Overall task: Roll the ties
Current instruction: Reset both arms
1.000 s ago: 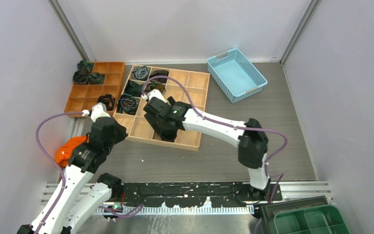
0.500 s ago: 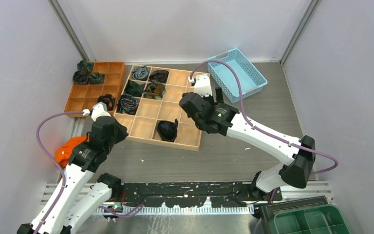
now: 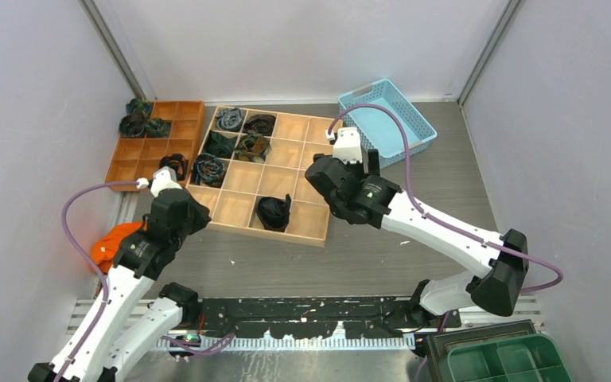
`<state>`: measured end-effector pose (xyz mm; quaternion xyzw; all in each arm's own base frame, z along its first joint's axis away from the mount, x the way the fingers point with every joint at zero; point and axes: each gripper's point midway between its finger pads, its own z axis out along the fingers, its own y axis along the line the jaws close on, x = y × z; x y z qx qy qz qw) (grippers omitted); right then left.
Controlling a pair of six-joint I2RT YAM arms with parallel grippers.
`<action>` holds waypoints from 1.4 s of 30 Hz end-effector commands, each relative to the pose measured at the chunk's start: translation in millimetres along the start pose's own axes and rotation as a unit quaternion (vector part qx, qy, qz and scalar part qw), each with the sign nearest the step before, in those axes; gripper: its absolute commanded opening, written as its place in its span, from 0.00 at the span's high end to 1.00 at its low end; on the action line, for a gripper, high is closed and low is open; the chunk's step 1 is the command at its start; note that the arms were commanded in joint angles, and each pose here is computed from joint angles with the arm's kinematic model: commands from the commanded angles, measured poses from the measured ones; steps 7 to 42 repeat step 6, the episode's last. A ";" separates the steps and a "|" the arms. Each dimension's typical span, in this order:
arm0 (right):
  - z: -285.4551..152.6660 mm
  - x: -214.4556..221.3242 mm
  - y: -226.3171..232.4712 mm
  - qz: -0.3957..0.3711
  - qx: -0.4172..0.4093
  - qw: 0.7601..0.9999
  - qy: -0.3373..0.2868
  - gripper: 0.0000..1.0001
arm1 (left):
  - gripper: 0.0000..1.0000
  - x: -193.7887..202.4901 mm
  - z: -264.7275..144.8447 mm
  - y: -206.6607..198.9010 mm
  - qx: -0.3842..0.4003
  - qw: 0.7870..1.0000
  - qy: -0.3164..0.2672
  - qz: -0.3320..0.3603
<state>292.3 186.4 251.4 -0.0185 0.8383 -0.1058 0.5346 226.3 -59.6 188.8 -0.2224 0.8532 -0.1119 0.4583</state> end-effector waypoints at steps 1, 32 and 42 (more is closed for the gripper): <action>-3.9 -12.5 -10.0 0.049 0.004 0.998 -0.029 0.01 | 1.00 -8.1 -0.7 -9.1 0.018 1.000 -0.014 -0.007; 2.3 -4.3 -6.5 0.043 -0.007 0.999 -0.011 0.00 | 1.00 -7.6 -0.3 -9.2 0.018 1.000 -0.013 -0.007; 2.3 -4.3 -6.5 0.043 -0.007 0.999 -0.011 0.00 | 1.00 -7.6 -0.3 -9.2 0.018 1.000 -0.013 -0.007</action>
